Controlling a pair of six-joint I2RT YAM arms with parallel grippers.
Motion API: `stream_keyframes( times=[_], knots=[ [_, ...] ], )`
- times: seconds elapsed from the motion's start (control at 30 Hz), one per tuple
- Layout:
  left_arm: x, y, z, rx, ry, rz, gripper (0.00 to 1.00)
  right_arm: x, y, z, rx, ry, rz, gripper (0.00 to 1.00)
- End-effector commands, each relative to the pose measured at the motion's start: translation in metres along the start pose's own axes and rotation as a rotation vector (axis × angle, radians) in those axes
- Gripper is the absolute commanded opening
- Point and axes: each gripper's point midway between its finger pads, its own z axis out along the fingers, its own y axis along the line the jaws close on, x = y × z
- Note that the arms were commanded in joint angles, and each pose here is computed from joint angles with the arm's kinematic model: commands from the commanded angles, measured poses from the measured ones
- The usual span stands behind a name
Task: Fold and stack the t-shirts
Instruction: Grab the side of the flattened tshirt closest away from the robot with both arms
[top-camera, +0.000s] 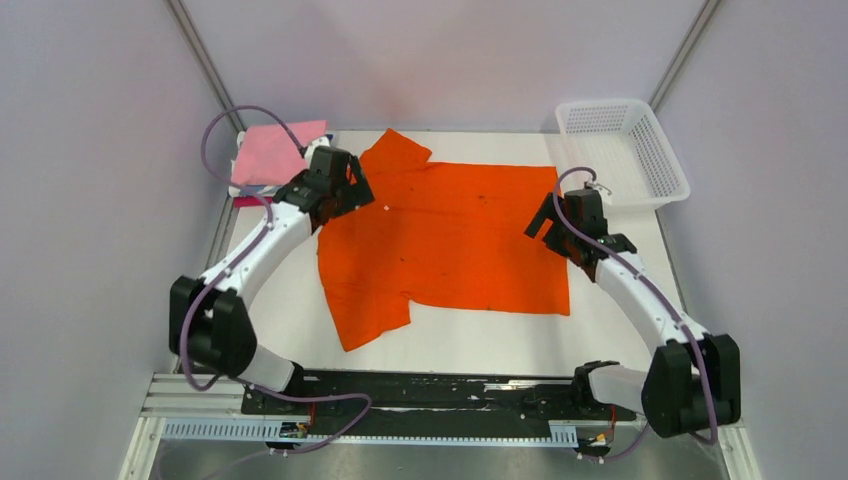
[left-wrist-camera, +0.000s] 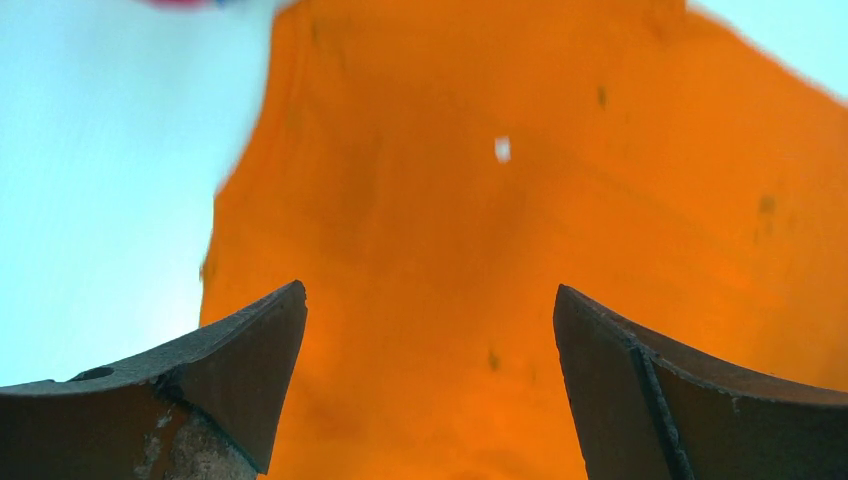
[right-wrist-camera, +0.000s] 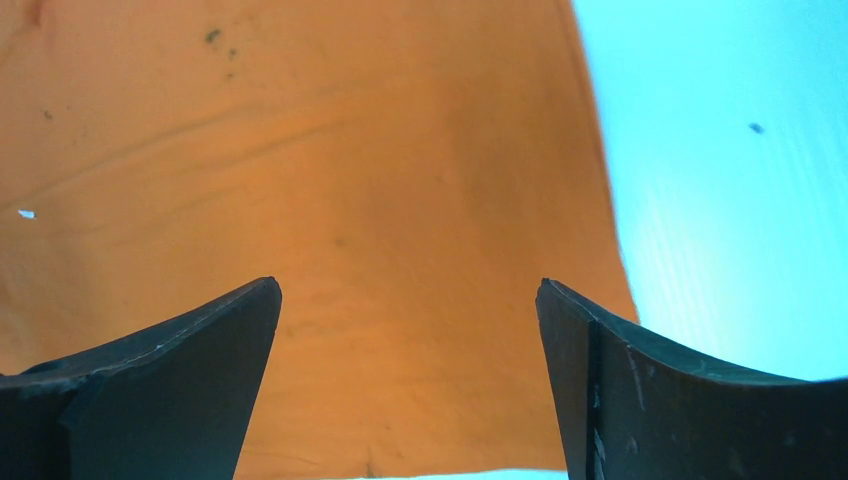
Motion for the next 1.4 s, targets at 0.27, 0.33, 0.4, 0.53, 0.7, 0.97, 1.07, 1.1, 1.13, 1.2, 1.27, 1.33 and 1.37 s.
stream_keyframes(
  times=[0.27, 0.33, 0.4, 0.53, 0.7, 0.97, 1.07, 1.1, 1.13, 1.2, 1.27, 1.33, 1.37],
  knots=[
    [0.182, 0.080, -0.114, -0.093, 0.317, 0.024, 1.00, 0.026, -0.042, -0.033, 0.040, -0.093, 0.119, 1.00],
    [0.209, 0.090, -0.120, -0.084, 0.382, 0.031, 0.99, 0.031, -0.050, -0.031, 0.066, -0.095, 0.119, 1.00],
    [0.228, 0.097, -0.122, -0.092, 0.422, 0.023, 0.94, 0.033, -0.051, -0.030, 0.071, -0.092, 0.115, 1.00],
    [0.257, 0.103, -0.124, -0.097, 0.506, 0.014, 0.82, 0.032, -0.050, -0.028, 0.071, -0.086, 0.110, 1.00],
    [0.275, 0.108, -0.125, -0.117, 0.547, 0.021, 0.71, 0.035, -0.052, -0.024, 0.084, -0.075, 0.102, 1.00],
    [0.281, 0.109, -0.106, -0.141, 0.529, 0.053, 0.61, 0.038, -0.055, -0.021, 0.095, -0.063, 0.094, 1.00],
    [0.284, 0.110, -0.102, -0.161, 0.540, 0.067, 0.60, 0.037, -0.055, -0.023, 0.093, -0.071, 0.092, 1.00],
    [0.284, 0.110, -0.102, -0.164, 0.542, 0.072, 0.58, 0.037, -0.056, -0.023, 0.094, -0.074, 0.092, 1.00],
    [0.284, 0.109, -0.101, -0.167, 0.542, 0.073, 0.58, 0.037, -0.056, -0.023, 0.096, -0.077, 0.091, 1.00],
    [0.284, 0.110, -0.101, -0.171, 0.544, 0.076, 0.56, 0.036, -0.057, -0.024, 0.097, -0.081, 0.090, 1.00],
    [0.285, 0.110, -0.101, -0.176, 0.552, 0.078, 0.56, 0.035, -0.057, -0.025, 0.097, -0.085, 0.088, 1.00],
    [0.287, 0.111, -0.101, -0.189, 0.560, 0.078, 0.56, 0.034, -0.057, -0.025, 0.097, -0.089, 0.087, 1.00],
    [0.286, 0.110, -0.101, -0.192, 0.559, 0.078, 0.55, 0.034, -0.057, -0.026, 0.096, -0.091, 0.086, 1.00]
  ],
)
